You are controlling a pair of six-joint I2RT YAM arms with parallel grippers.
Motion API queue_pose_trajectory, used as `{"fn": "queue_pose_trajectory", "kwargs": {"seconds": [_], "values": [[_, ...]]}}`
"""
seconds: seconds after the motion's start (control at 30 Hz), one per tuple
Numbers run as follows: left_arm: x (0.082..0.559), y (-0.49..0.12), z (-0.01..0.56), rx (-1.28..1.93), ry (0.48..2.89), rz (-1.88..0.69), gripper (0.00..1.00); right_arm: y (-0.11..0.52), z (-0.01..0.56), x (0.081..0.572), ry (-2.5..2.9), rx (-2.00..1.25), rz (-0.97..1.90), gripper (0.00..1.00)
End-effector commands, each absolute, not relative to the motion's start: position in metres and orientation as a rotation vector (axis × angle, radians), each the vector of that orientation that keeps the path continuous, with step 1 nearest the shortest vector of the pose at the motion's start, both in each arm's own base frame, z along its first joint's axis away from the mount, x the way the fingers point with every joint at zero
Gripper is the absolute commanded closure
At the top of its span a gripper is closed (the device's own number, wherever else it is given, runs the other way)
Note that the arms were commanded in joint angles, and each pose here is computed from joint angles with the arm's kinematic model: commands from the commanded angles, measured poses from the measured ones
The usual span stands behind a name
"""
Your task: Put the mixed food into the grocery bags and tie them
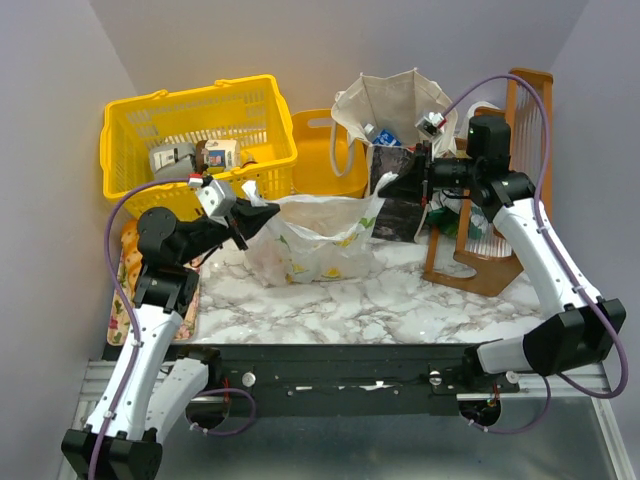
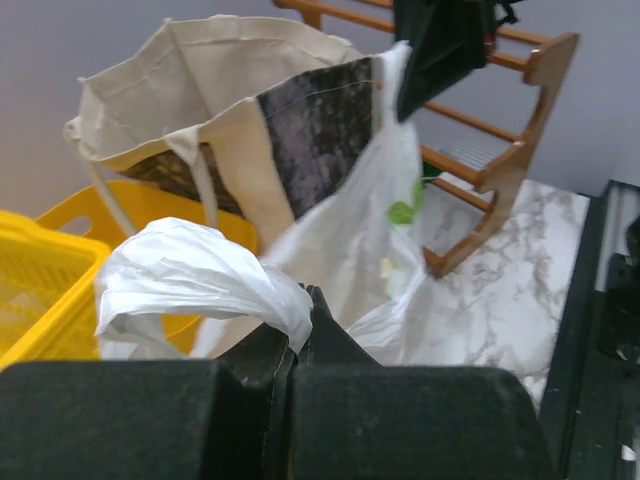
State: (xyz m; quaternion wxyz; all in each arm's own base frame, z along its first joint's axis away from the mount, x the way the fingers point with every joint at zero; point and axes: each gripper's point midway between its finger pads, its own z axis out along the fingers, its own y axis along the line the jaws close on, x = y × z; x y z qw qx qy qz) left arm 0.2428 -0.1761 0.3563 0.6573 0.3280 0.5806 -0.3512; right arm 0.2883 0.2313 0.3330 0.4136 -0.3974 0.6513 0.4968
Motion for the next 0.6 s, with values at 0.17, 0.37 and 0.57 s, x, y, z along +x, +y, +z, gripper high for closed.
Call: {"fn": "queue_pose_trajectory", "kwargs": {"seconds": [0.17,0.37,0.57], "values": [[0.189,-0.218,0.349,0.937,1.331,-1.051,1.00,0.224,0.340,0.316,1.754,-0.885,1.018,0.62],[0.194,-0.216,0.328,0.948,1.373,-1.016,1.00,0.221,0.394,0.306,1.609,-0.928,0.867,0.17],[0.191,-0.220,0.319,0.975,1.395,-1.064,1.00,0.244,0.442,0.292,1.412,-1.007,0.792,0.06]]}}
